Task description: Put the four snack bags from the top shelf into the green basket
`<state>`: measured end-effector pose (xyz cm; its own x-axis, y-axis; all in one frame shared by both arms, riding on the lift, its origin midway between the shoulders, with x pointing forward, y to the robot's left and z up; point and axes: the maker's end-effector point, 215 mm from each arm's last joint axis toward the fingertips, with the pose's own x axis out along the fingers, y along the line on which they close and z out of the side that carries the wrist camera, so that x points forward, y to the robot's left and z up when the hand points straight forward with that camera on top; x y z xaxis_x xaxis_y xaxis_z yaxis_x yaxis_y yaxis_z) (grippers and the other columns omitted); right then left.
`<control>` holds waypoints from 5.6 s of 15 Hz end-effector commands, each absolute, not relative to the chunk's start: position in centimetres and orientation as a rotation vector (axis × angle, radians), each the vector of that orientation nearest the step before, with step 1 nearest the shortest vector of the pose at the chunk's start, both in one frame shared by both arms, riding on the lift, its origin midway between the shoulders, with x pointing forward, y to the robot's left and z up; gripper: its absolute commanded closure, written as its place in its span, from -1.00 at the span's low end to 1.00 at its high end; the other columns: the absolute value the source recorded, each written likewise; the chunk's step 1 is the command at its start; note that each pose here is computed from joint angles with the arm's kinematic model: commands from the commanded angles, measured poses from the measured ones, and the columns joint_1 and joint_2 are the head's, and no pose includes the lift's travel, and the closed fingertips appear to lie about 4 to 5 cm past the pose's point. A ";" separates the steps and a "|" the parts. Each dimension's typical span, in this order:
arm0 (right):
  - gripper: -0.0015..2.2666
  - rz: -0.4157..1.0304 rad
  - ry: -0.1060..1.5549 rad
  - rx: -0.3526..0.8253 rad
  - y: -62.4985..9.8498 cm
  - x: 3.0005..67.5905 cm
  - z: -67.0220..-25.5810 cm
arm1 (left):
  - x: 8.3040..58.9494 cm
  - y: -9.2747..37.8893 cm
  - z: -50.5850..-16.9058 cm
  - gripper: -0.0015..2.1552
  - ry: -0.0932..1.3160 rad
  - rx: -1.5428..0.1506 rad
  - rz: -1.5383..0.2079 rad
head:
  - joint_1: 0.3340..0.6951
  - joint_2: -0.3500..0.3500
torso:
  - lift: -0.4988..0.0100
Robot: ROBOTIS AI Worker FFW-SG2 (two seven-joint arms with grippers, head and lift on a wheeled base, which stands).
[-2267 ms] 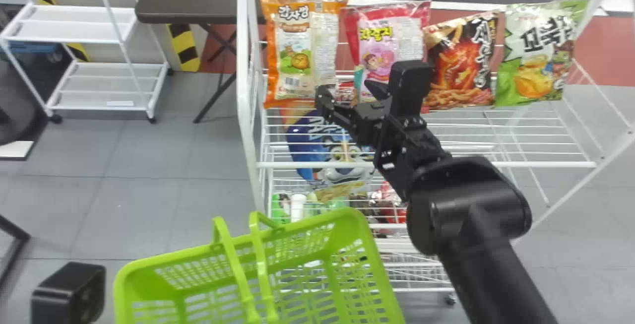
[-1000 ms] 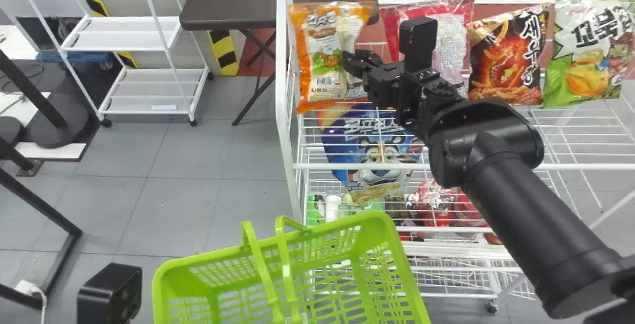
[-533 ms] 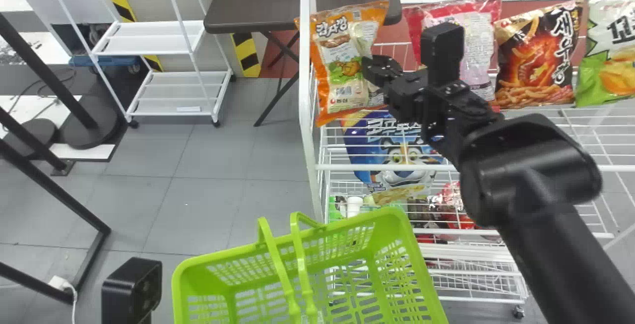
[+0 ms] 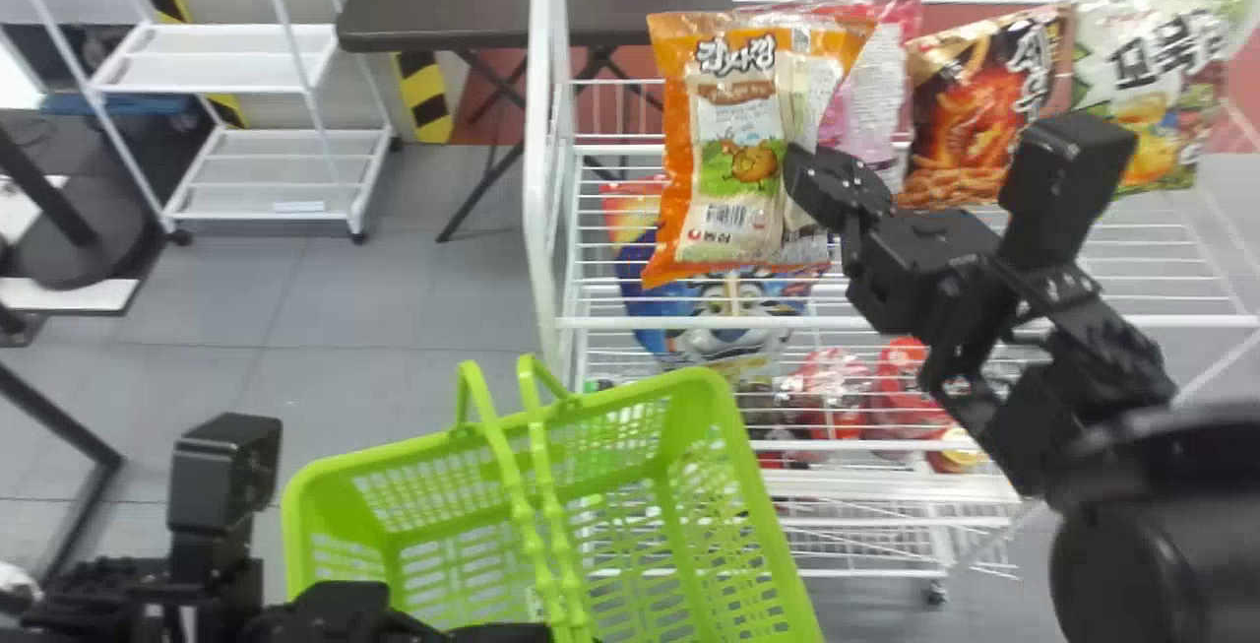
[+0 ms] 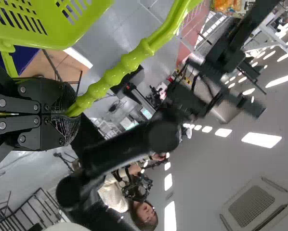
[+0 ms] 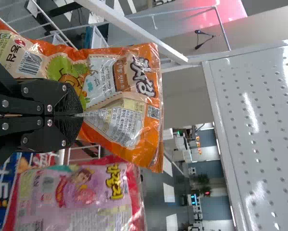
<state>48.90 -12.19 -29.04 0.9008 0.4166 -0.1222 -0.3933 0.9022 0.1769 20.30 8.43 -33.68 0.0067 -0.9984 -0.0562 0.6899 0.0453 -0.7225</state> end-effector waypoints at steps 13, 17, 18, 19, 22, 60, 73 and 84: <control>0.98 0.705 0.814 0.155 -1.7 28.1 -40.7 | 21.5 5.5 -33.0 0.99 0.719 -0.688 -1.472 | 1.00 0.00 | 0.95; 0.97 0.813 0.948 0.006 3.9 23.5 -45.1 | 20.9 5.2 -32.9 0.99 0.733 -0.697 -1.478 | 1.00 0.42 | 0.95; 0.83 0.828 1.029 -0.037 3.7 21.7 -46.4 | 20.8 5.2 -32.9 0.99 0.738 -0.698 -1.476 | 1.00 0.51 | 0.95; 0.47 0.823 1.109 -0.073 2.6 20.3 -47.4 | 20.7 5.3 -32.9 0.99 0.738 -0.698 -1.475 | 1.00 0.61 | 0.95; -1.00 0.779 1.118 -0.055 -0.2 21.0 -46.5 | 20.6 5.3 -33.0 0.99 0.739 -0.699 -1.473 | 1.00 0.67 | 0.95; 0.99 0.443 0.356 0.159 -12.8 56.0 -30.6 | 21.4 8.0 -34.3 0.99 0.681 -0.650 -1.413 | 1.00 -0.25 | 0.95; 0.99 0.688 0.740 0.193 -8.1 34.8 -31.6 | 21.3 6.9 -33.6 0.99 0.681 -0.669 -1.436 | 1.00 -0.13 | 0.95; 0.30 0.824 0.909 0.093 -1.5 27.5 -37.4 | 20.6 5.7 -32.6 0.99 0.686 -0.678 -1.459 | 1.00 0.27 | 0.95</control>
